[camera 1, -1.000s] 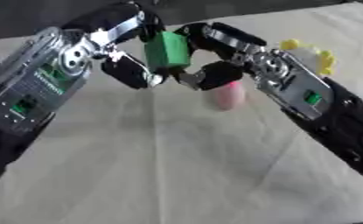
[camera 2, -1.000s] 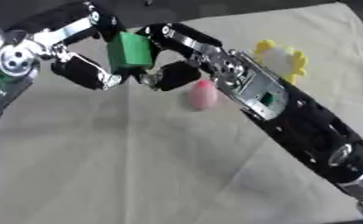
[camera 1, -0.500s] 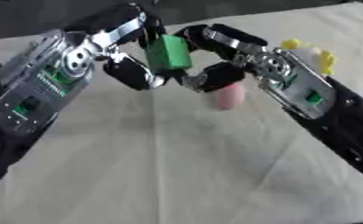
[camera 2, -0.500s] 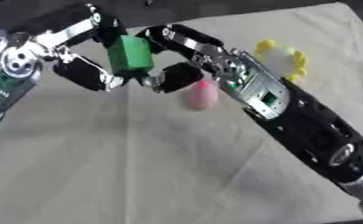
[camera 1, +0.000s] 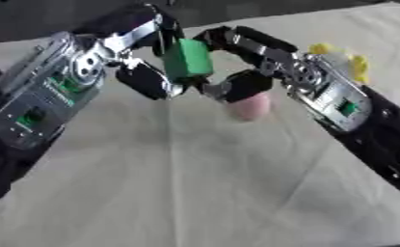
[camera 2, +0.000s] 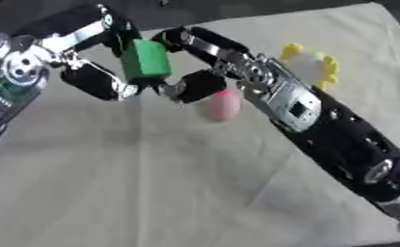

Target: Pick up the objects with one hand, pass them to the other hand, and then place them into the box on the other side of the table.

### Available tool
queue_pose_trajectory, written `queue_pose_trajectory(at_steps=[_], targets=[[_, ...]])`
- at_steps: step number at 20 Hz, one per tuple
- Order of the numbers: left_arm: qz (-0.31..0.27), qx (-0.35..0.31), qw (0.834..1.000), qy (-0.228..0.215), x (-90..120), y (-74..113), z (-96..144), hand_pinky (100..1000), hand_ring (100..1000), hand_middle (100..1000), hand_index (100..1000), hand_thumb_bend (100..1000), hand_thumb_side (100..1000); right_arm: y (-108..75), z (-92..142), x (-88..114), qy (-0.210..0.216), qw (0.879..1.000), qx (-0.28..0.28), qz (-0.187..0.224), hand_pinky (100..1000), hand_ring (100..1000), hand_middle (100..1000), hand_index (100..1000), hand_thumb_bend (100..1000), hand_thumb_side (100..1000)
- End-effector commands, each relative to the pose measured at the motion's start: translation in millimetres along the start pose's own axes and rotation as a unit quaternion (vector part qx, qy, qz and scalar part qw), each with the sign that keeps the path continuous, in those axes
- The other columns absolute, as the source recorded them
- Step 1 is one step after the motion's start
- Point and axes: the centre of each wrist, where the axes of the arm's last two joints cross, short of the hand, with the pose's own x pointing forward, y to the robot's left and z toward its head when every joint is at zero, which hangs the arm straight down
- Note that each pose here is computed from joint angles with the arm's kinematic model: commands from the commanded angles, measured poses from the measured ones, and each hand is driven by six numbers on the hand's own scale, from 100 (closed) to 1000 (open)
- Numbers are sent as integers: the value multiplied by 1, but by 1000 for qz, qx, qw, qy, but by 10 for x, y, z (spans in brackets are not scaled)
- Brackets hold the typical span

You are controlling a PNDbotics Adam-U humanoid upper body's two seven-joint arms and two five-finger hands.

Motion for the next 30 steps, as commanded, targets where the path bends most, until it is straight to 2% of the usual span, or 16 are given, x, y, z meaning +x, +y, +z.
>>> queue_pose_trajectory(at_steps=[1, 3, 4, 5, 6, 8, 10, 11, 23, 30], targets=[[-19, 11, 999, 28, -110, 94, -13, 734, 574, 416, 402, 100, 156, -38, -24, 146, -39, 999, 2, 15, 935, 877, 818, 926, 100, 632], [-22, 10, 999, 29, -114, 95, -12, 734, 575, 416, 402, 100, 155, -38, -23, 148, -42, 999, 4, 20, 938, 874, 812, 923, 100, 601], [-23, 9, 999, 30, -117, 96, -12, 734, 575, 416, 402, 100, 154, -38, -25, 150, -45, 999, 6, 21, 939, 871, 807, 920, 100, 539], [-25, 8, 999, 31, -122, 96, -13, 734, 575, 415, 402, 100, 154, -38, -27, 152, -48, 999, 8, 22, 940, 868, 803, 919, 100, 423], [-27, 8, 999, 32, -126, 95, -16, 734, 575, 414, 401, 100, 154, -38, -29, 149, -50, 999, 10, 20, 940, 862, 794, 917, 100, 111], [-29, 6, 999, 33, -130, 94, -22, 735, 576, 414, 401, 100, 155, -40, -35, 136, -50, 999, 13, 12, 942, 856, 789, 914, 100, 100], [-30, 5, 999, 33, -129, 96, -26, 735, 575, 413, 401, 100, 156, -51, -38, 130, -49, 999, 13, 7, 945, 856, 790, 907, 180, 100], [-29, 6, 999, 33, -129, 97, -28, 735, 575, 412, 400, 100, 156, -58, -39, 130, -48, 999, 11, 6, 950, 856, 791, 901, 193, 100], [-29, 12, 999, 35, -142, 87, -42, 727, 565, 396, 389, 100, 157, -69, -44, 140, -49, 999, 7, 5, 955, 853, 787, 893, 203, 100], [-37, -17, 998, 38, -186, 101, -12, 729, 568, 395, 388, 130, 162, -80, -37, 115, -34, 999, -6, 14, 956, 853, 791, 898, 217, 100]])
